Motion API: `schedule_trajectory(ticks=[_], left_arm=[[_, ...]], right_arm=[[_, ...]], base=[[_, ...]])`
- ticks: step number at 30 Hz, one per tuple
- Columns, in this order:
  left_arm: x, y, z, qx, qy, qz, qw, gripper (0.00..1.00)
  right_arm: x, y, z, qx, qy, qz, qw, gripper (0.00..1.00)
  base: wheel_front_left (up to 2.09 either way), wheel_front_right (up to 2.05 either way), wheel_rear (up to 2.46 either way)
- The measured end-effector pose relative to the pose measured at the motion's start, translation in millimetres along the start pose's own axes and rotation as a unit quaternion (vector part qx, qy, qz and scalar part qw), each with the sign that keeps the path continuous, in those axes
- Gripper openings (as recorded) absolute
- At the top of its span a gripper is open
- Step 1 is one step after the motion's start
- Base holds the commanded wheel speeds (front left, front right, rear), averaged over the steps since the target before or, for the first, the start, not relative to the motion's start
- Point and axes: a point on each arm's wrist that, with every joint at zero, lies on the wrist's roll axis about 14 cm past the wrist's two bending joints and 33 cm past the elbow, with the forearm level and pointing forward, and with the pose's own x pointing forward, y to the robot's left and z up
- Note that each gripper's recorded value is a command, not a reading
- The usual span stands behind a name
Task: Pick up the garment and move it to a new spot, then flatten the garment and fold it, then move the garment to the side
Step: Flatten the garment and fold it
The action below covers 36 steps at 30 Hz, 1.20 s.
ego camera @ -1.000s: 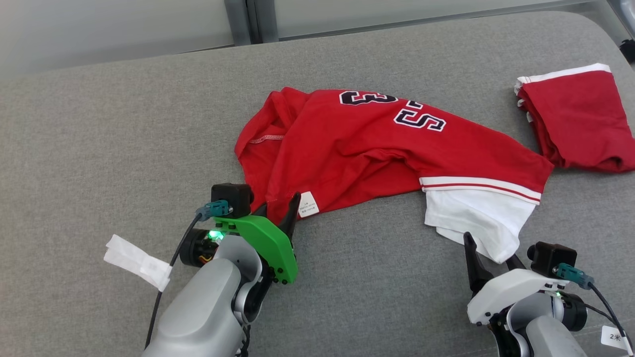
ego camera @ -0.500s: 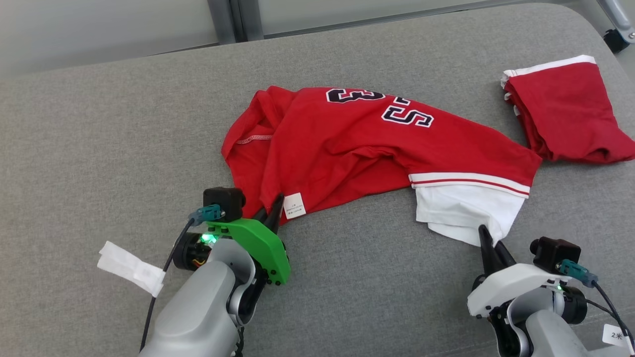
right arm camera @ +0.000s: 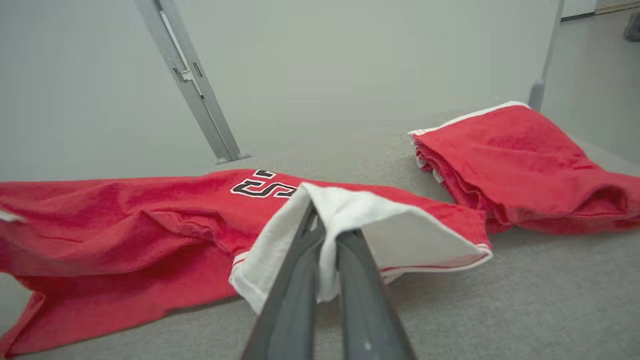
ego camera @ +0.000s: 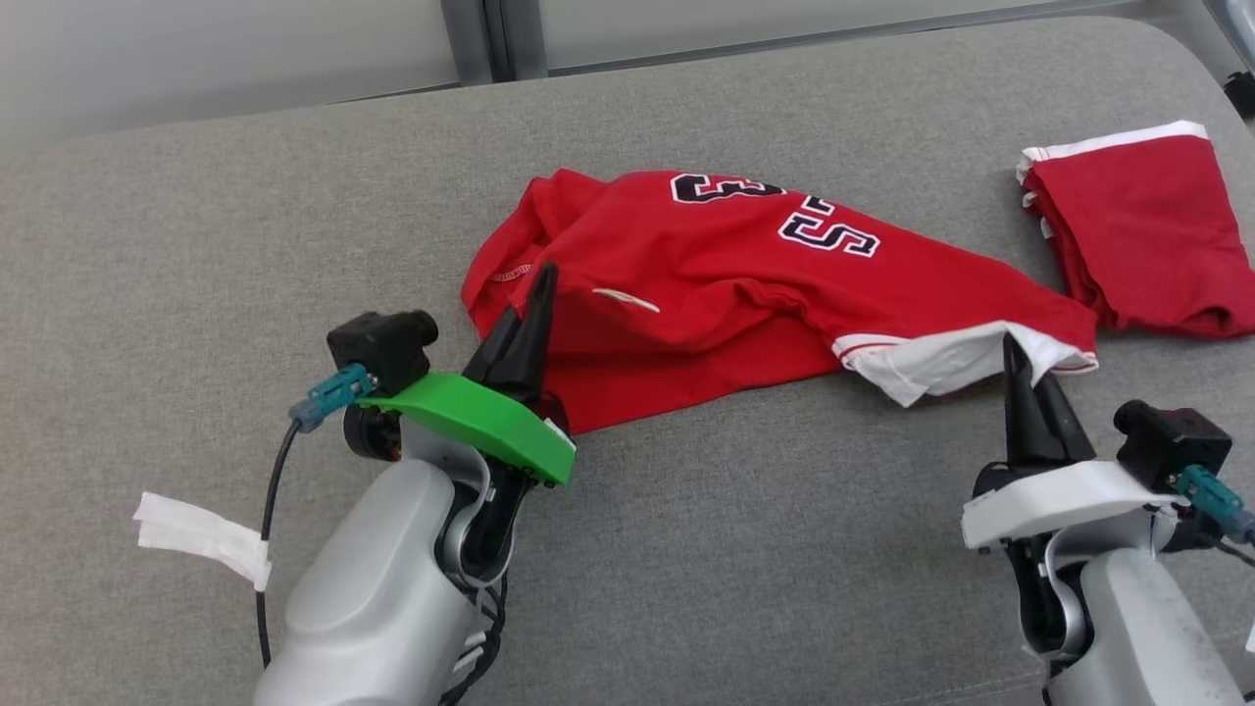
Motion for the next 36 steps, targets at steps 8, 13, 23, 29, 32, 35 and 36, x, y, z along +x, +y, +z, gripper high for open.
schedule_trajectory(ticks=[8,13,23,29,32,35,36], left_arm=[[17,-30,76,-0.022,-0.092,-0.062,0.994,0.0],[31,-43,144,-0.004,-0.138,-0.099,0.985,0.0],[40,-57,236,0.03,-0.194,-0.129,0.972,0.0],[32,-63,273,0.027,-0.231,-0.127,0.964,0.0],[28,-60,282,0.025,-0.242,-0.117,0.963,0.0],[27,-54,281,0.017,-0.24,-0.11,0.964,0.0],[28,-52,280,0.008,-0.24,-0.108,0.965,0.0]], right_arm=[[31,26,96,-0.058,-0.108,0.068,0.99,0.0],[49,58,170,-0.087,-0.172,0.123,0.974,0.0],[71,90,287,-0.106,-0.27,0.161,0.943,0.0],[79,94,327,-0.095,-0.301,0.156,0.936,0.0],[84,99,329,-0.089,-0.293,0.159,0.939,0.0],[91,105,319,-0.084,-0.272,0.166,0.944,0.0],[94,106,317,-0.082,-0.268,0.167,0.945,0.0]], base=[[0.0,0.0,0.0],[0.0,0.0,0.0],[0.0,0.0,0.0],[0.0,0.0,0.0],[0.0,0.0,0.0],[0.0,0.0,0.0],[0.0,0.0,0.0]])
